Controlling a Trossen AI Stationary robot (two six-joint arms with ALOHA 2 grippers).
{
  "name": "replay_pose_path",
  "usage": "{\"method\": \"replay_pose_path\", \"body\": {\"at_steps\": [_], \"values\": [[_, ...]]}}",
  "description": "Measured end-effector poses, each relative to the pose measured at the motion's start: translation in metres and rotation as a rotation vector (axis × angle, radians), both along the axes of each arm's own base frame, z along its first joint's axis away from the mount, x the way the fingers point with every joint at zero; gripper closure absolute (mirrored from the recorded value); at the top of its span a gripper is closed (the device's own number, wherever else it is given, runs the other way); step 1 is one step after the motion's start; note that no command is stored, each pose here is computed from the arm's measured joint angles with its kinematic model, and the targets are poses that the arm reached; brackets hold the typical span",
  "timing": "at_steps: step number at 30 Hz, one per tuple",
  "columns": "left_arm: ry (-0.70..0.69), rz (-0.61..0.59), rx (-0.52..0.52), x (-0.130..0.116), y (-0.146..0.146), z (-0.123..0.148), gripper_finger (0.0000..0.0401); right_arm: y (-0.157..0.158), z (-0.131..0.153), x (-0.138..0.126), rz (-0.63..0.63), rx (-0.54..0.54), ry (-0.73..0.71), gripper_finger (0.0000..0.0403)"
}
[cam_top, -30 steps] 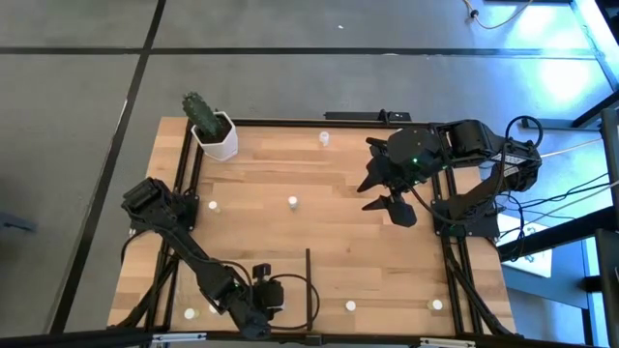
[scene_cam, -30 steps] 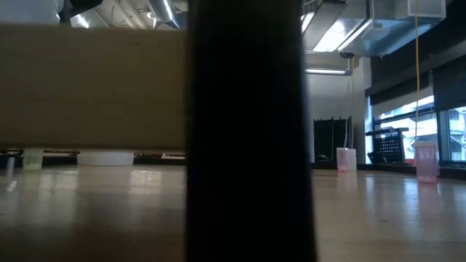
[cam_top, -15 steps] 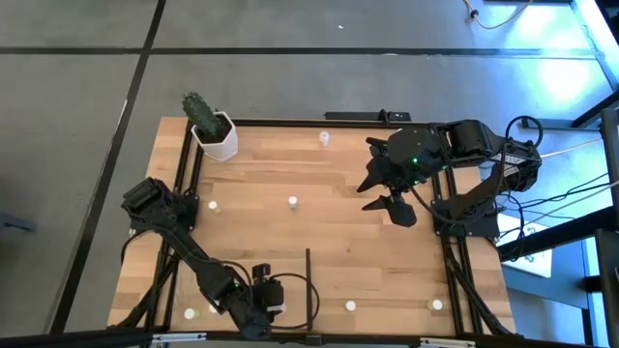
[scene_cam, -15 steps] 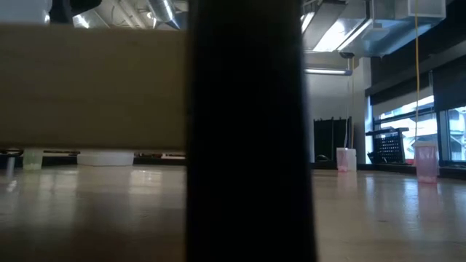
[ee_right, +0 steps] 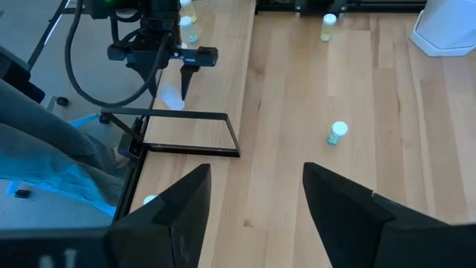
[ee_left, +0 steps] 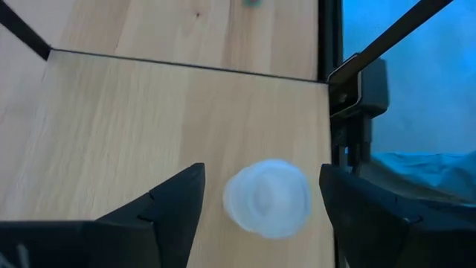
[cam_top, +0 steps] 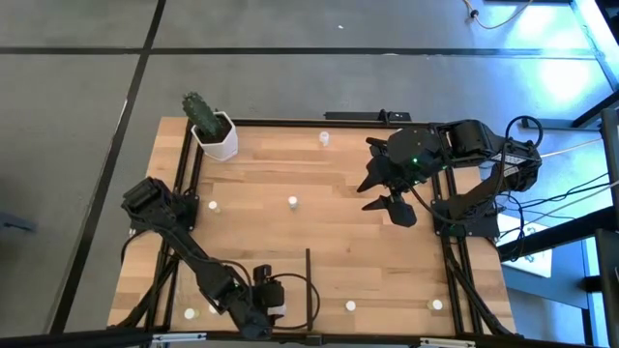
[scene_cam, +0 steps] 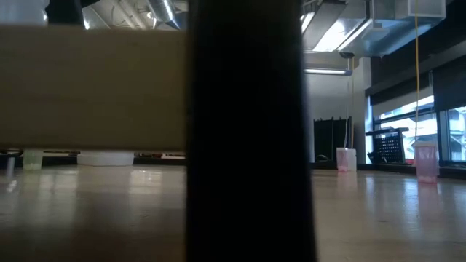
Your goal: Pick and place medicine bottles onto shelf by color
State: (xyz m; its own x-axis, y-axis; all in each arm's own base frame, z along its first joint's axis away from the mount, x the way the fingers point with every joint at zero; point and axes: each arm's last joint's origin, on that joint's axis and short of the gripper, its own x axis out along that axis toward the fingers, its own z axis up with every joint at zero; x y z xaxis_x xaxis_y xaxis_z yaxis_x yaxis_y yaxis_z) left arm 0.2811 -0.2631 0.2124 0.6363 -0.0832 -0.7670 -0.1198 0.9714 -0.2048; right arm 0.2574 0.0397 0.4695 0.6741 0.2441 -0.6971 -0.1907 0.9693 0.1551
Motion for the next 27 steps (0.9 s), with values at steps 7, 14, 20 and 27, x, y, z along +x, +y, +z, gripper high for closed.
{"method": "replay_pose_path", "body": {"at_steps": [7,14,20,27], "values": [[-0.013,-0.014,-0.002,-0.003,0.002,0.009,0.0142,0.0,0.0,0.0,0.0,0.0,0.0,0.0187],[-0.033,-0.024,0.037,-0.012,0.014,0.031,0.0144,0.0,0.0,0.0,0.0,0.0,0.0,0.0187],[-0.054,0.022,0.097,-0.028,0.034,0.058,0.0144,0.0,0.0,0.0,0.0,0.0,0.0,0.0187],[-0.066,0.124,0.133,-0.042,0.069,0.087,0.0145,0.0,0.0,0.0,0.0,0.0,-0.001,0.0187]]}}
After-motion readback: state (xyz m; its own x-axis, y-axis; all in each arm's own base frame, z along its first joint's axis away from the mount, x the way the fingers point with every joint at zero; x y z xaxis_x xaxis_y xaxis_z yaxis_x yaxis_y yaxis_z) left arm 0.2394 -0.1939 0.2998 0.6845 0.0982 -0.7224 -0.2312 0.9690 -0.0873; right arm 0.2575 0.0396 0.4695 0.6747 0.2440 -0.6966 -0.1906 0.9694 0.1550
